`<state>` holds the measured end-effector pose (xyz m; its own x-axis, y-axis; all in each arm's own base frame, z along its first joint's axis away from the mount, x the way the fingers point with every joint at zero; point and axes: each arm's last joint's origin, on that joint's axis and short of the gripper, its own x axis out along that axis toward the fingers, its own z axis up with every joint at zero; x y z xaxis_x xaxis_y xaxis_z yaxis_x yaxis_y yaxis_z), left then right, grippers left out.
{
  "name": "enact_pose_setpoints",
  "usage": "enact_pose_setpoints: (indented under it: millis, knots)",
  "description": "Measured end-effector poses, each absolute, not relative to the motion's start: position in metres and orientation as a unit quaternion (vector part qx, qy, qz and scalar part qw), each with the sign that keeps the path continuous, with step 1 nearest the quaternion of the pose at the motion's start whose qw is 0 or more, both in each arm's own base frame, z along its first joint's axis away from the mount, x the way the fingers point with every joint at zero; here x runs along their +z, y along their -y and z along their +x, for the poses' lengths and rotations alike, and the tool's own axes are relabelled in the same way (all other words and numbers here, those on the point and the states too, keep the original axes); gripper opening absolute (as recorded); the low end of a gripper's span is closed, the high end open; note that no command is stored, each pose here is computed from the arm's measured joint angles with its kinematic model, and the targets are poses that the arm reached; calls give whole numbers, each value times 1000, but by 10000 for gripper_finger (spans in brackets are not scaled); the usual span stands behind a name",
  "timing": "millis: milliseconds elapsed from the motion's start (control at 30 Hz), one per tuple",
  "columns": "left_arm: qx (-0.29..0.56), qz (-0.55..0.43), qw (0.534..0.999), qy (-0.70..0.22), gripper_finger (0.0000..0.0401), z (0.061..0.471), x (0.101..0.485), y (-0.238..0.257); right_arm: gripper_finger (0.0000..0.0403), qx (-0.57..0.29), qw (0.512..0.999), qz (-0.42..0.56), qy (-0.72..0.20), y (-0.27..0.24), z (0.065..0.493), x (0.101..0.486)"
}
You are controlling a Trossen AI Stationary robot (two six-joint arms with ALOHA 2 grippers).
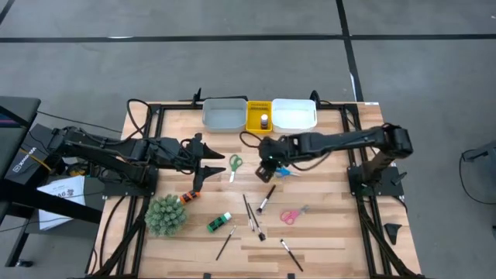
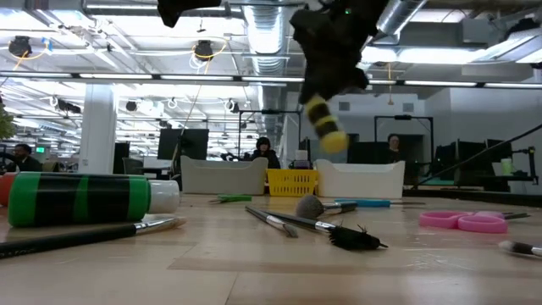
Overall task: Pick & Place Paint Supplies
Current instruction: Put the yellow paint bottle into the yellow bin
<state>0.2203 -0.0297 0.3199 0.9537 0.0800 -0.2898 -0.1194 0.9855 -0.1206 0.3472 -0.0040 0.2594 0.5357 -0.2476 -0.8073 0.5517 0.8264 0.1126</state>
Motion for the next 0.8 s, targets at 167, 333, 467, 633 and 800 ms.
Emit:
enact_pose_setpoints:
  millis: [167, 333, 467, 633, 800]
  knots:
    - [51, -64, 985, -149, 195, 220, 319, 30, 111, -257, 902, 162, -308, -9, 345, 242]
    - [52, -60, 984, -161, 195, 219, 317, 30, 111, -252, 925, 119, -258, -25, 340, 213]
    - [54, -60, 981, -176, 195, 218, 314, 29, 111, -263, 939, 97, -201, -31, 336, 195]
    - [56, -68, 979, -185, 195, 218, 312, 29, 111, -271, 942, 106, -167, -31, 327, 177]
    - [60, -79, 976, -195, 195, 217, 310, 29, 111, -276, 939, 78, -190, -30, 329, 154]
